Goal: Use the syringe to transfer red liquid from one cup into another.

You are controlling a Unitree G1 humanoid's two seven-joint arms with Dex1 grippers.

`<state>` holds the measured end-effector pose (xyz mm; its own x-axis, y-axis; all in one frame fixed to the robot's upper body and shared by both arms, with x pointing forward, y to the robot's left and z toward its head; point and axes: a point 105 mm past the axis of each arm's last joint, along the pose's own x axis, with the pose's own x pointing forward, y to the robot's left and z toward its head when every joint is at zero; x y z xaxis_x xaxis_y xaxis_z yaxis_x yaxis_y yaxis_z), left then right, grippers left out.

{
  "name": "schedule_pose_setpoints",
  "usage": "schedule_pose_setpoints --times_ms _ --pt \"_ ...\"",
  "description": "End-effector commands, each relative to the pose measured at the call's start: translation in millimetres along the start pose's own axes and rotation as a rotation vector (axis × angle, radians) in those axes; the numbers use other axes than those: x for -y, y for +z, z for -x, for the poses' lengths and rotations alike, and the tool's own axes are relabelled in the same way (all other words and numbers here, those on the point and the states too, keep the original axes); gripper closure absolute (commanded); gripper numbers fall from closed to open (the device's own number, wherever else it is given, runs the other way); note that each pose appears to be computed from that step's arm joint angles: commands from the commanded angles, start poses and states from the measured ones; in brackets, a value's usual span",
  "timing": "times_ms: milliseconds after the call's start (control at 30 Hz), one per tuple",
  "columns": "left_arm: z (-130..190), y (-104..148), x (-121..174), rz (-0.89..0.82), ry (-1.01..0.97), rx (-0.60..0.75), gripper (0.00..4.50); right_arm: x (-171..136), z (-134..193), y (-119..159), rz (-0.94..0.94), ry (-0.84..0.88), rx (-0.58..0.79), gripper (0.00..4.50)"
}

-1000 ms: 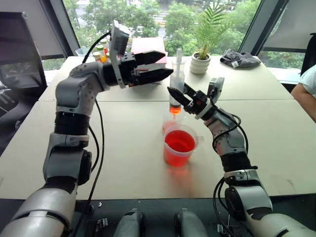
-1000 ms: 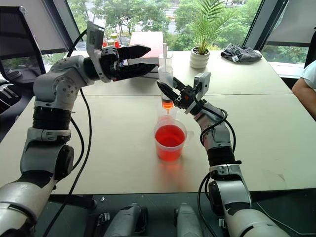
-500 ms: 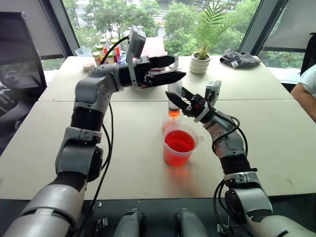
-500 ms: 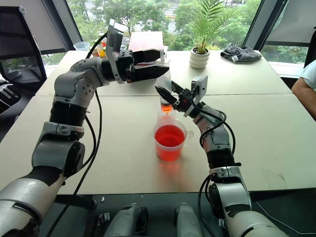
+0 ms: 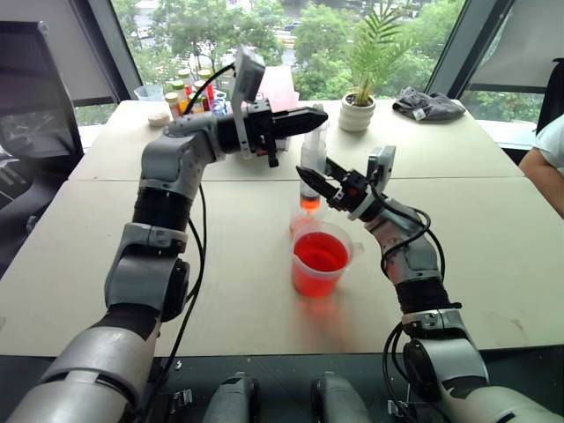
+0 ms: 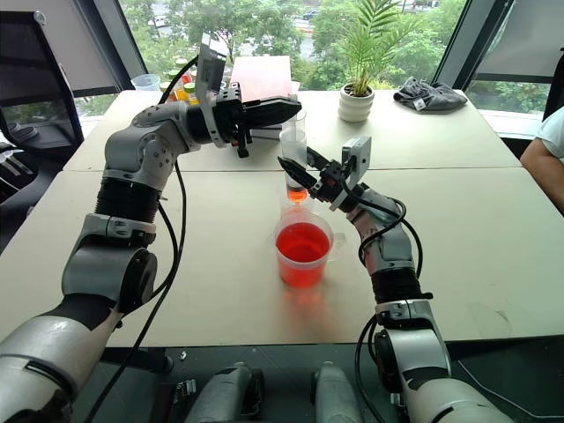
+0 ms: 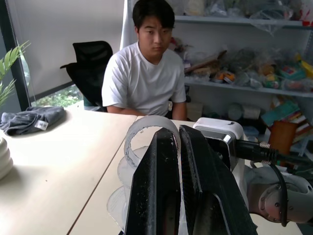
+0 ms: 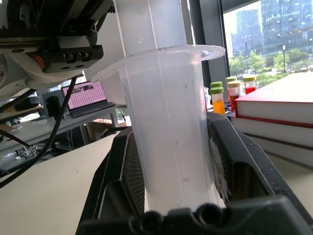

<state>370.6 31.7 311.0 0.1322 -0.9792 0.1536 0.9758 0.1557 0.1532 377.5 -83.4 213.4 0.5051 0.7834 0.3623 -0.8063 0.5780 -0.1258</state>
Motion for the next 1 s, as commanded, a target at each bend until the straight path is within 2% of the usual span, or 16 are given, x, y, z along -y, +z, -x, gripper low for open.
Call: schedule_pose_setpoints --times_ms 33,500,1000 --pt "-7.0 1.5 8.0 -0.041 -0.046 -0.019 4.45 -3.3 -6.5 31.1 0.068 0.029 0.083 3.04" --pt "-7.2 -32.0 12.9 0.008 -0.03 -0.07 4.45 3.8 -11.2 68.4 0.12 0.02 0.151 3.04" --pt "-3.6 -55.8 17.8 0.063 -0.014 -0.11 4.45 5.0 -13.9 86.9 0.142 0.024 0.181 3.04"
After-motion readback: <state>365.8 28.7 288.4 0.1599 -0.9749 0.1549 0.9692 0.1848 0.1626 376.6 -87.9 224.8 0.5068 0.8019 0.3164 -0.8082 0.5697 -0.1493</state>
